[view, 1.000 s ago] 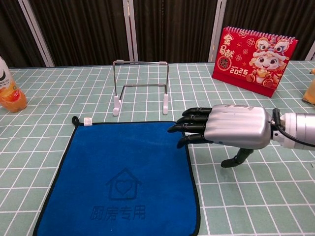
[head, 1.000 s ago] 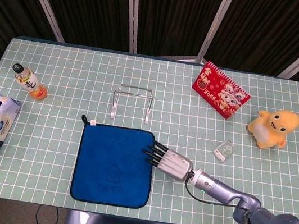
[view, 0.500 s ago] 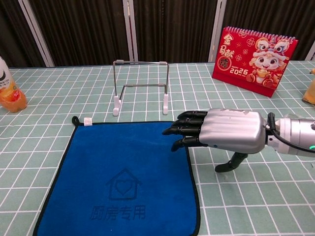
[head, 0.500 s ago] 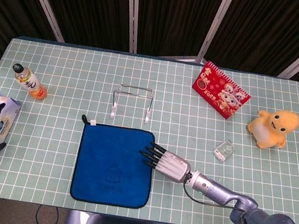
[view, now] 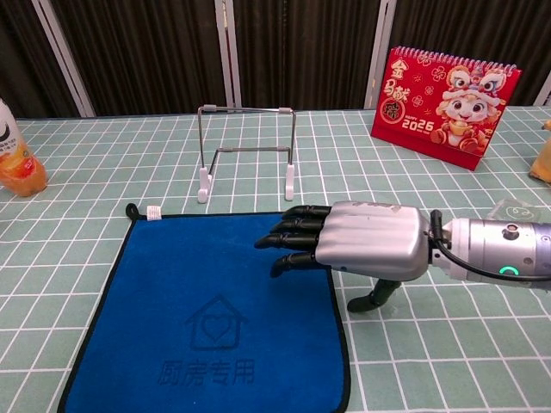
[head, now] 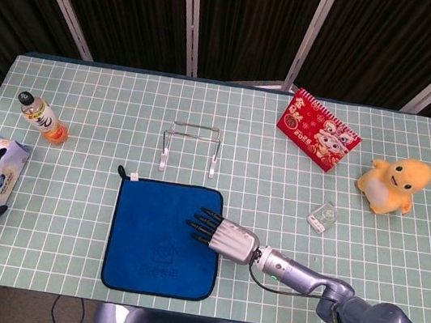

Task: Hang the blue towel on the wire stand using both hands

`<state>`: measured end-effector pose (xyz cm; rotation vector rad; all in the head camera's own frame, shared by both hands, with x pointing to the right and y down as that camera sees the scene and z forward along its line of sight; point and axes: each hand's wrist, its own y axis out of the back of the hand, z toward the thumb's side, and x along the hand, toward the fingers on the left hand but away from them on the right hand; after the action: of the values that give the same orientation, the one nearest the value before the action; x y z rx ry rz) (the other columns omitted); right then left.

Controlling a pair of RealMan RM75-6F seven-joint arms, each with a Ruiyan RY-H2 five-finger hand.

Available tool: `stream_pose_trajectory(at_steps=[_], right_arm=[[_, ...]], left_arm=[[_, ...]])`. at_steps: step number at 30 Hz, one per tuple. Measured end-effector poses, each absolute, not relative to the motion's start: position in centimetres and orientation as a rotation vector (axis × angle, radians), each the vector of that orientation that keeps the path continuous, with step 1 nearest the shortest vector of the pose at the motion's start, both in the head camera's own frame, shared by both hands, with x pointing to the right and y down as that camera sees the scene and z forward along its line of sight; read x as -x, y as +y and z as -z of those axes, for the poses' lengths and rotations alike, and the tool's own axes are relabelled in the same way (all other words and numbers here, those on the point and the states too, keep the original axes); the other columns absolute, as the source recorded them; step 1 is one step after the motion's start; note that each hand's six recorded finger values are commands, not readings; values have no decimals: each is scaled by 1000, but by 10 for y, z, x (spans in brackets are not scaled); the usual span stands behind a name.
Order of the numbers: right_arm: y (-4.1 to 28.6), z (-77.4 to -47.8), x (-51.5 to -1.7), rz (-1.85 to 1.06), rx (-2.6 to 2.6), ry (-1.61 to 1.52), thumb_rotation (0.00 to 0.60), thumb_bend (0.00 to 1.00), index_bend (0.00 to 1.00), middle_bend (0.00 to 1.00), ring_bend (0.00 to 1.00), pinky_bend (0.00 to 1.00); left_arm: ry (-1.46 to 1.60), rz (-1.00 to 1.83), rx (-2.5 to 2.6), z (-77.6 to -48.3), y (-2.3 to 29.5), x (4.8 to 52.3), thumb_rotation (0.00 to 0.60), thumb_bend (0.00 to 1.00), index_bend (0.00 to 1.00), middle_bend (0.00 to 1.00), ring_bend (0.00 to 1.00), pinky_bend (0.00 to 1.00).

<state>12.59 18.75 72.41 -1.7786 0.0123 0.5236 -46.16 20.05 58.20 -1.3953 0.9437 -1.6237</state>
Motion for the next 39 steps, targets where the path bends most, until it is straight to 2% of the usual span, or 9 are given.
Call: stream_pose_trajectory(at_steps=[18,21,26,28,31,35,37,39], right_arm=[[182,-723,-100,-517,1808,-45,600,249,190,0,0,0],[180,-722,-95,-514,1815,-57,600,324,299,0,0,0],[181,-721,-91,-511,1838,-69,600,519,615,0,0,0],[181,-721,-91,-512,1856,-77,600,560,679,0,0,0],[182,-720,-90,-517,1893,-104,600,591,596,0,0,0],[182,-716,-93,-522,1927,-144,600,597,603,0,0,0],[182,-714,-95,-524,1928,-153,600,597,604,0,0,0],[182,-712,-96,-525,1925,-156,600,597,606,0,0,0]], left_arm=[[945,1631,1396,-583,200,463,600,27,0,0,0,0],[942,1631,1396,-583,200,463,600,28,0,0,0,0],[942,1633,1399,-584,200,463,600,28,0,0,0,0],[939,1635,1401,-584,200,464,600,28,0,0,0,0],[929,1639,1403,-585,199,464,600,26,0,0,0,0],[899,1621,1436,-589,198,458,600,27,2,0,0,0],[867,1584,1472,-593,196,451,600,28,41,0,0,0],[824,1532,1512,-597,194,441,600,31,129,0,0,0]])
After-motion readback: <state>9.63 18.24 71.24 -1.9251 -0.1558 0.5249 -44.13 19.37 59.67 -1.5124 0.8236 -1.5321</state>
